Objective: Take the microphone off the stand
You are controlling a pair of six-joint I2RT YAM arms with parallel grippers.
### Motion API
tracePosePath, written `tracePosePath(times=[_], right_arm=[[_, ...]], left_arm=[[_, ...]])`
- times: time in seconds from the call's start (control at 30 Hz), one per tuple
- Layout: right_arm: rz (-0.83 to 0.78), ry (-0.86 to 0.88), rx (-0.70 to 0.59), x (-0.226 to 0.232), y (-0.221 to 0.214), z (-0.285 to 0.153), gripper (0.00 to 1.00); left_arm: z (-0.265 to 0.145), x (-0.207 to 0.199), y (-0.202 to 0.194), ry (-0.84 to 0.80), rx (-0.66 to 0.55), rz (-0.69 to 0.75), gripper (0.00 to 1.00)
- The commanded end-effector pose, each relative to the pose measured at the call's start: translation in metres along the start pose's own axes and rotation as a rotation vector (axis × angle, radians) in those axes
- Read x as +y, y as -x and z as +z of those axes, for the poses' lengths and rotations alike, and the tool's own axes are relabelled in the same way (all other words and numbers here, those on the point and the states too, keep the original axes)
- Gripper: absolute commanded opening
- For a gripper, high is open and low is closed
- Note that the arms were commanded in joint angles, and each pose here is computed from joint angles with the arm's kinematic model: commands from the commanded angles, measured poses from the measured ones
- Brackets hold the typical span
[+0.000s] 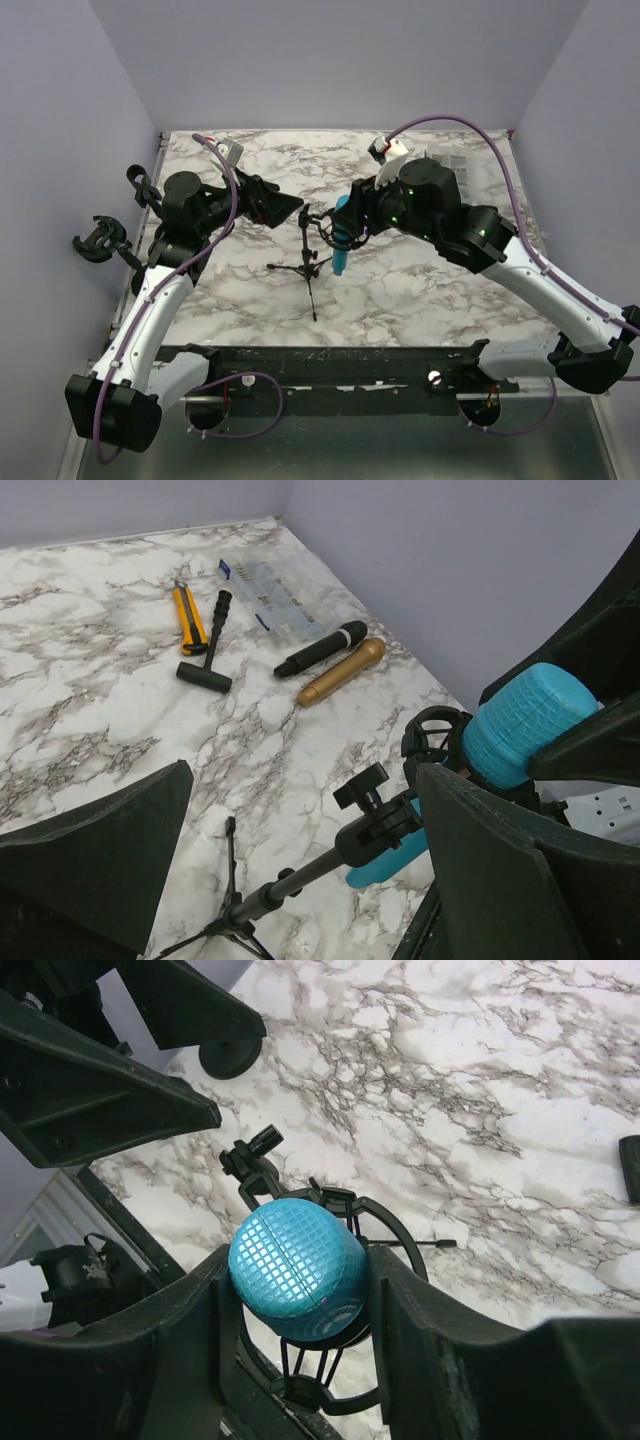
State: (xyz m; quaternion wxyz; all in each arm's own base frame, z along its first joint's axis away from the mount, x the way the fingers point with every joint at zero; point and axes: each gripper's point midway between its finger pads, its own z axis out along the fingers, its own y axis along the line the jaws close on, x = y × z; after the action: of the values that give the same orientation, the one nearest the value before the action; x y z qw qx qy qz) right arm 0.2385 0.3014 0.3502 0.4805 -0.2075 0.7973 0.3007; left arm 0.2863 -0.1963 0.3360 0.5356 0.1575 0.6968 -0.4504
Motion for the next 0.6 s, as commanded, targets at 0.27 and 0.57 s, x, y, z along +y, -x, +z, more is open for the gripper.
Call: tracePosePath(times=[0.27,0.57], right_arm=[[-0.012,0.027,-0.087,0.012,0.034,-0.016,0.23],[0.001,-0.014,-0.177,0.009,0.067,-0.032,0.09]], left_arm=[[-0.001,-0.004,-0.001,-0.033,-0.002,-0.002,0.97],[-0.001,-0.003,-0.002,-0.027,0.0,-0.004,0.97]])
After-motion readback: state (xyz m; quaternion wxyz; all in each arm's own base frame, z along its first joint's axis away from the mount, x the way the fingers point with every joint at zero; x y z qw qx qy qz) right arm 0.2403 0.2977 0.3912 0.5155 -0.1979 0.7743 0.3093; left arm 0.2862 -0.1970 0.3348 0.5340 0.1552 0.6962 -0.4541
